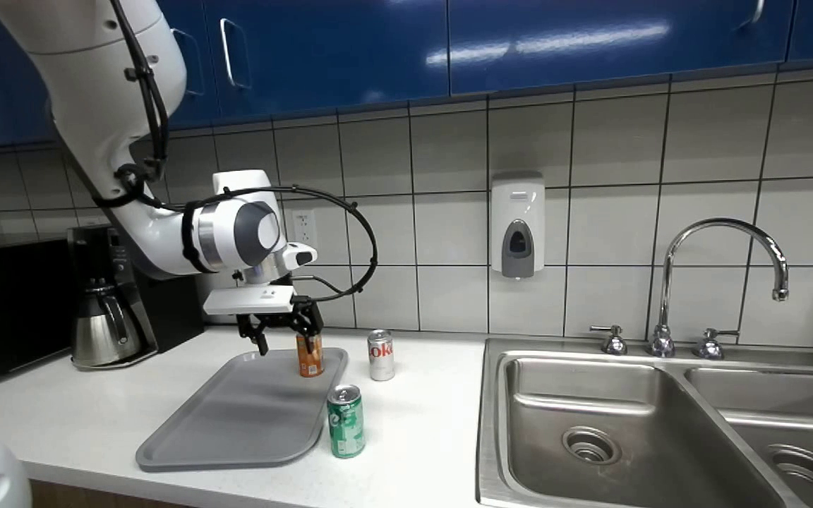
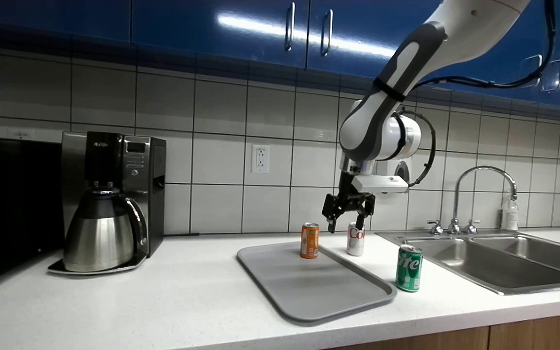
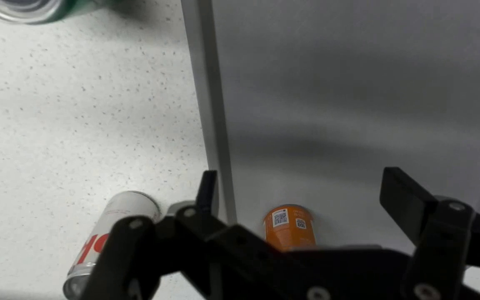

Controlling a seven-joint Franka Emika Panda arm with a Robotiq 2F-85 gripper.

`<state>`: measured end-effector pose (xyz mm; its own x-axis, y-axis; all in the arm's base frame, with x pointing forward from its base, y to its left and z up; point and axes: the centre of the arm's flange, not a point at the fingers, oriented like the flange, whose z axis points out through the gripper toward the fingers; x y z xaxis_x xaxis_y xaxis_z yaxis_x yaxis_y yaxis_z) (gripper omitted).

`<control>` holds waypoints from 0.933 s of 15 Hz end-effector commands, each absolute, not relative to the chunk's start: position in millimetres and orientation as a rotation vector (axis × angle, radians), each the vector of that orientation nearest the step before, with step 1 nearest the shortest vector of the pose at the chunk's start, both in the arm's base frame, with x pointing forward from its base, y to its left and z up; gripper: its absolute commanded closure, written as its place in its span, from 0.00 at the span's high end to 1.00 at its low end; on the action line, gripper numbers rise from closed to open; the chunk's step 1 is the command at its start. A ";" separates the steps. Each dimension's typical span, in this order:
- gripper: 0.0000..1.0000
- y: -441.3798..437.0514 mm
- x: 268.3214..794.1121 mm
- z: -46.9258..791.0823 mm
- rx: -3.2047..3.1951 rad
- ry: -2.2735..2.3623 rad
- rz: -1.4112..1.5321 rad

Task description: Remove the cans from the tray and put them on the counter

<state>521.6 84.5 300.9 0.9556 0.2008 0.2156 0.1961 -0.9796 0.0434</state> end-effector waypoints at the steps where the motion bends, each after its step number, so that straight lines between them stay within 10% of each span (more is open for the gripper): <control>1: 1.00 99.4 555.0 296.1 3.079 0.369 0.314; 14: 1.00 109.0 622.1 274.3 3.081 0.415 0.269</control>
